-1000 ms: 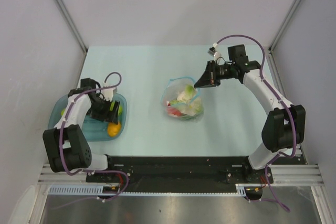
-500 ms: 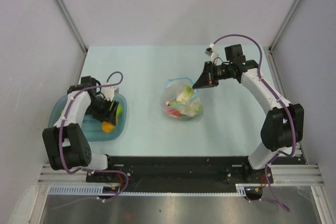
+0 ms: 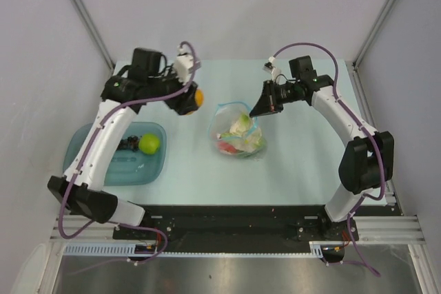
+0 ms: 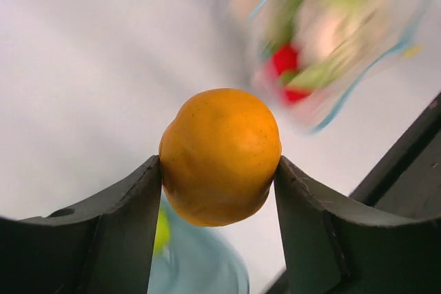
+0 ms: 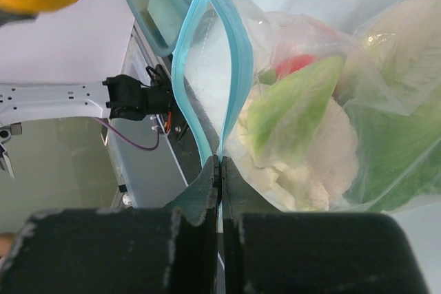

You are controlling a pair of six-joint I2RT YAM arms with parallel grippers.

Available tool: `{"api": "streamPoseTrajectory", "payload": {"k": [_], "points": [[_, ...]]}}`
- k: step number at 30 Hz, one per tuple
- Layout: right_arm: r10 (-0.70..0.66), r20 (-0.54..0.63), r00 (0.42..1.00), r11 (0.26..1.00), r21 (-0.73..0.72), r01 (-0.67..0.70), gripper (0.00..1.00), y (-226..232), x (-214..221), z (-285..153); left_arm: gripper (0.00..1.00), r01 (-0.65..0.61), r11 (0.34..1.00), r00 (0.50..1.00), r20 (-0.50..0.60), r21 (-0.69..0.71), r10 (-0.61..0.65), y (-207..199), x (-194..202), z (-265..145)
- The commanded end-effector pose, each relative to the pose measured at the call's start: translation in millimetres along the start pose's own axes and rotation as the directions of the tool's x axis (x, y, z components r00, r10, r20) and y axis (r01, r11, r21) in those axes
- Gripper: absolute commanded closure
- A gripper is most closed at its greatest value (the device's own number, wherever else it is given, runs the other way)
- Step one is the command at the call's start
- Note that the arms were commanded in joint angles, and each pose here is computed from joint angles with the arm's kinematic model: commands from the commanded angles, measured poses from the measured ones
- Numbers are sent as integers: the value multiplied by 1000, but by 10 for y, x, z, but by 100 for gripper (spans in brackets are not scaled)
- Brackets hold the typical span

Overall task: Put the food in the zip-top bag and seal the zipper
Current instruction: Place the fake vegetable in the zipper food storage bag, then adjust the zipper food storage bag at the center of the board.

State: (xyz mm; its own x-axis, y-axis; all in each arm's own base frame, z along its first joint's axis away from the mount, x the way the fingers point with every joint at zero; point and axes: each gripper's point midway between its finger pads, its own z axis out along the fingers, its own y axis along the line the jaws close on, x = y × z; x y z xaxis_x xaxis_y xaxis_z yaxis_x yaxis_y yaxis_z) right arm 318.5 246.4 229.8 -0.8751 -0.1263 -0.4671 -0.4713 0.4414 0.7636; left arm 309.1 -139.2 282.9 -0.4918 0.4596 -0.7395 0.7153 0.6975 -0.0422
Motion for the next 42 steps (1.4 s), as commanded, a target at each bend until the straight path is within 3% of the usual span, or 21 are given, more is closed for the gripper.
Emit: {"api": "streamPoseTrajectory", "payload": {"k": [1, 5, 11, 14, 15, 17, 18, 19, 24, 27, 32, 37, 40, 42], "points": [[-64, 18, 998, 998, -5, 64, 100, 90, -140, -35, 76, -122, 986, 978, 184, 116, 99, -545, -811, 356], [-76, 24, 997, 997, -6, 76, 100, 119, -160, -53, 76, -214, 957, 970, 161, 196, 184, -961, -845, 804], [-95, 23, 995, 995, 0, 95, 100, 150, -126, -79, 76, -233, 969, 971, 84, 81, 226, -732, -589, 1368], [-95, 24, 995, 996, 1, 95, 100, 144, -124, -83, 70, -268, 962, 963, 5, 42, 268, -596, -375, 1561], [-97, 26, 995, 995, 2, 97, 100, 145, -127, -90, 51, -273, 961, 961, -31, 49, 274, -590, -276, 1586], [-97, 22, 995, 995, 2, 97, 100, 144, -117, -79, 25, -295, 953, 952, -65, 75, 300, -604, -148, 1590], [-104, 23, 994, 995, 4, 104, 100, 140, -123, -87, 8, -302, 950, 952, -35, 81, 305, -643, -197, 1472], [-106, 23, 994, 994, 4, 106, 100, 141, -128, -87, 1, -313, 941, 949, 3, 125, 315, -730, -226, 1399], [-116, 18, 993, 993, 2, 116, 100, 129, -126, -80, 1, -440, 881, 894, 173, 176, 412, -993, -420, 821], [-127, 13, 992, 992, -3, 127, 100, 128, -133, -76, 7, -532, 806, 847, 179, 260, 501, -1121, -211, 752], [-136, 10, 991, 991, -10, 136, 100, 132, -141, -67, 10, -597, 714, 796, 158, 366, 584, -1238, 102, 784], [-146, 3, 989, 989, -17, 146, 100, 158, -123, -70, 12, -674, 633, 719, 141, 381, 681, -1300, 294, 1011], [-157, -6, 988, 987, -18, 157, 100, 156, -94, -73, 19, -713, 596, 669, 102, 370, 736, -1263, 426, 1185], [-167, -14, 986, 986, -24, 167, 100, 186, -77, -62, 29, -724, 595, 658, 88, 350, 748, -1258, 486, 1305]]}}
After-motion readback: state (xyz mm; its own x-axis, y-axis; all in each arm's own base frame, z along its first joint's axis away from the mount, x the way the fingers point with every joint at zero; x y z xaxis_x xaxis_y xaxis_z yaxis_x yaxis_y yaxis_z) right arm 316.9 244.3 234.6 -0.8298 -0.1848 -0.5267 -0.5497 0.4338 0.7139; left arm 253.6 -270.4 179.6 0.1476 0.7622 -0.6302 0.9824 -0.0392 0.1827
